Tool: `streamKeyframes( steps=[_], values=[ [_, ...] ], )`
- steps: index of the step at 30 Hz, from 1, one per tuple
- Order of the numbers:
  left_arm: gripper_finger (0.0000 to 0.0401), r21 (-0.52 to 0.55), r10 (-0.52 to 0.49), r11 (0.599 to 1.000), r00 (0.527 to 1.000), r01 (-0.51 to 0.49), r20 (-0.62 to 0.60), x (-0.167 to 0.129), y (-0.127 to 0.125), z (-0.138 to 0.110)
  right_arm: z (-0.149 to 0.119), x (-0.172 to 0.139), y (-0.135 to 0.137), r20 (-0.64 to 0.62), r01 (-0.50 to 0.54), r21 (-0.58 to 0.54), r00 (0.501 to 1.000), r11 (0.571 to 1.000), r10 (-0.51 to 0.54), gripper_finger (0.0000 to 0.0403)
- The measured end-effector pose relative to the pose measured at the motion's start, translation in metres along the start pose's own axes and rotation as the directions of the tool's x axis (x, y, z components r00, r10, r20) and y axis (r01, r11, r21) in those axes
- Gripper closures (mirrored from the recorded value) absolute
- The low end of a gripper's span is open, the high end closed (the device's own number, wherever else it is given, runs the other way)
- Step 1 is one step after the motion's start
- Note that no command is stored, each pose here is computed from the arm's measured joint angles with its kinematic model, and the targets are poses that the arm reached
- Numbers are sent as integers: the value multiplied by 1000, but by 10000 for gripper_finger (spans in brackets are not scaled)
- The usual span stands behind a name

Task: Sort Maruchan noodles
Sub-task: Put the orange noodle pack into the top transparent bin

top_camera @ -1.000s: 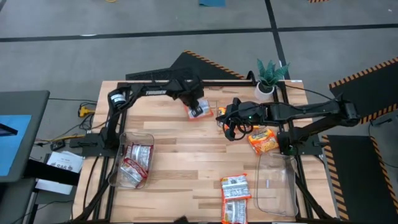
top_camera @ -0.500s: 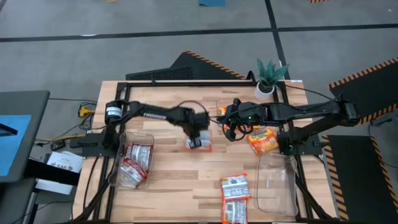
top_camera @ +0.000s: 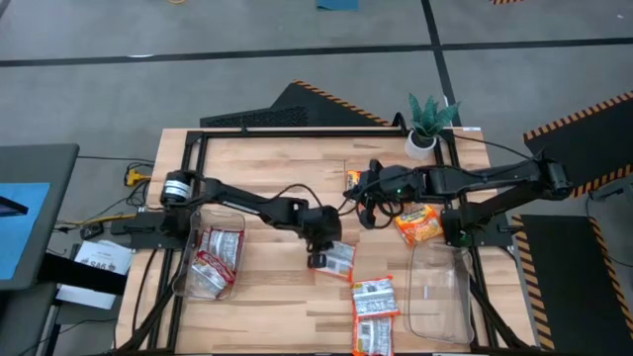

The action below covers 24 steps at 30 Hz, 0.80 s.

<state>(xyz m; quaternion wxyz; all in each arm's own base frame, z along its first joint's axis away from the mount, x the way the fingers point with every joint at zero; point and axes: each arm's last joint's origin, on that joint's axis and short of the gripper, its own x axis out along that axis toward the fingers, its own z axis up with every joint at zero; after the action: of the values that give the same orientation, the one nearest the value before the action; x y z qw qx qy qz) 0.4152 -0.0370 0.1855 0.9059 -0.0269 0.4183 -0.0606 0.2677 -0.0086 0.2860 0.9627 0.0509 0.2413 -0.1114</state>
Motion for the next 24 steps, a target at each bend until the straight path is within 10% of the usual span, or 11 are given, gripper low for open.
streamKeyframes(
  steps=[11, 24],
  values=[
    [401, 48, 125, 988, 946, -146, 300, -131, -17, 17, -8, 1, 8, -75, -139, 94, 986, 986, 146, 304],
    [401, -49, 66, 998, 702, -45, 709, -180, -22, -94, -55, 50, 72, -374, -312, 61, 873, 948, 312, 113]
  ],
)
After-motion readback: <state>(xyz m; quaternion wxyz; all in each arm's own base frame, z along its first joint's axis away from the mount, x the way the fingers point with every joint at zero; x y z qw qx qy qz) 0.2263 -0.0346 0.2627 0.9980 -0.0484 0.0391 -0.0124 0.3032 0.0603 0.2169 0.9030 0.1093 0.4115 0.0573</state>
